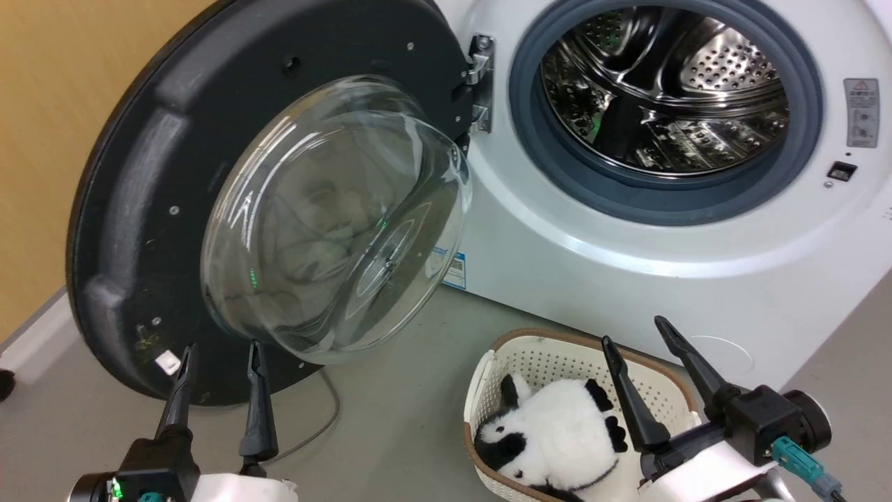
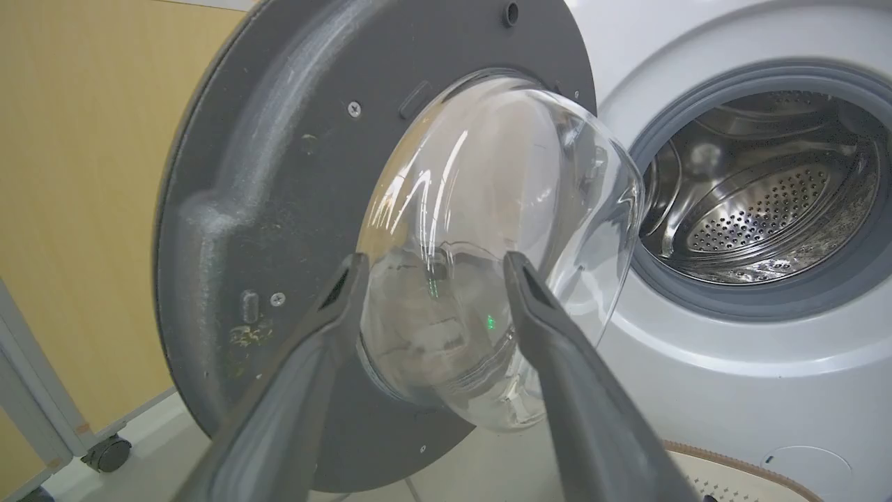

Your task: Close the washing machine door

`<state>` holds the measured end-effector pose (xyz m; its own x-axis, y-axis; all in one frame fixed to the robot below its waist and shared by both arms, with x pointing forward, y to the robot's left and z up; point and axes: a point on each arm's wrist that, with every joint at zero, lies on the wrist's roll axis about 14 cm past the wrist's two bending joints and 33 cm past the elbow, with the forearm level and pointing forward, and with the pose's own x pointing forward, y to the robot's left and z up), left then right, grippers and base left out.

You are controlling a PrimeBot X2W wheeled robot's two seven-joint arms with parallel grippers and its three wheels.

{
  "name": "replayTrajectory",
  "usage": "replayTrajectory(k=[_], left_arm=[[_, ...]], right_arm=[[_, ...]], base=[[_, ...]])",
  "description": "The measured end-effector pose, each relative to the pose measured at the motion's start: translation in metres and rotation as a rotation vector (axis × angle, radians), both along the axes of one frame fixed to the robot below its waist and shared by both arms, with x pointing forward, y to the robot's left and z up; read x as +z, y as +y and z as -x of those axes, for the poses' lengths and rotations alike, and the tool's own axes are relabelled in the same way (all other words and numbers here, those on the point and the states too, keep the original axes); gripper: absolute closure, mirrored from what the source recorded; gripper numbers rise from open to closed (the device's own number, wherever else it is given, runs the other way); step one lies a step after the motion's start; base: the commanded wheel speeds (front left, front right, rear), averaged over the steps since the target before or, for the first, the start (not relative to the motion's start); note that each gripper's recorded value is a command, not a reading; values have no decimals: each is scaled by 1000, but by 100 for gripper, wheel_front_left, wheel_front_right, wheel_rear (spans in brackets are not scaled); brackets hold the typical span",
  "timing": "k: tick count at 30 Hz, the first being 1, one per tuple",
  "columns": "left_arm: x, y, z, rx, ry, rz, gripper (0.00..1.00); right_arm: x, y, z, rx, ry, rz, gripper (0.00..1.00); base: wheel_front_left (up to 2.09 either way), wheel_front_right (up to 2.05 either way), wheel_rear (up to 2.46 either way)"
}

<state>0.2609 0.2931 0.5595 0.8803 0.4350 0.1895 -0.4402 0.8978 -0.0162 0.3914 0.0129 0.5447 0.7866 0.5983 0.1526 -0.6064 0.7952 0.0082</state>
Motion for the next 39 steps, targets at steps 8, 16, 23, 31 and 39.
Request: replayTrajectory(k=[8, 16, 23, 31, 39], left_arm=[[3, 9, 15, 54, -21, 6, 0], [5, 19, 31, 106, -36, 1, 0], [3, 22, 44, 136, -39, 7, 0], [11, 27, 56, 175, -71, -6, 100], [35, 47, 80, 245, -142, -48, 100]], right_arm=[[0, 16, 4, 55, -8, -8, 0], [1, 32, 8, 108, -13, -22, 0], [2, 44, 10, 145, -17, -35, 0], [5, 56, 13, 183, -30, -50, 0], [10, 66, 16, 215, -48, -69, 0]], base=[[0, 0, 0], [-1, -1, -1], [0, 0, 0], [0, 0, 0], [0, 0, 0]])
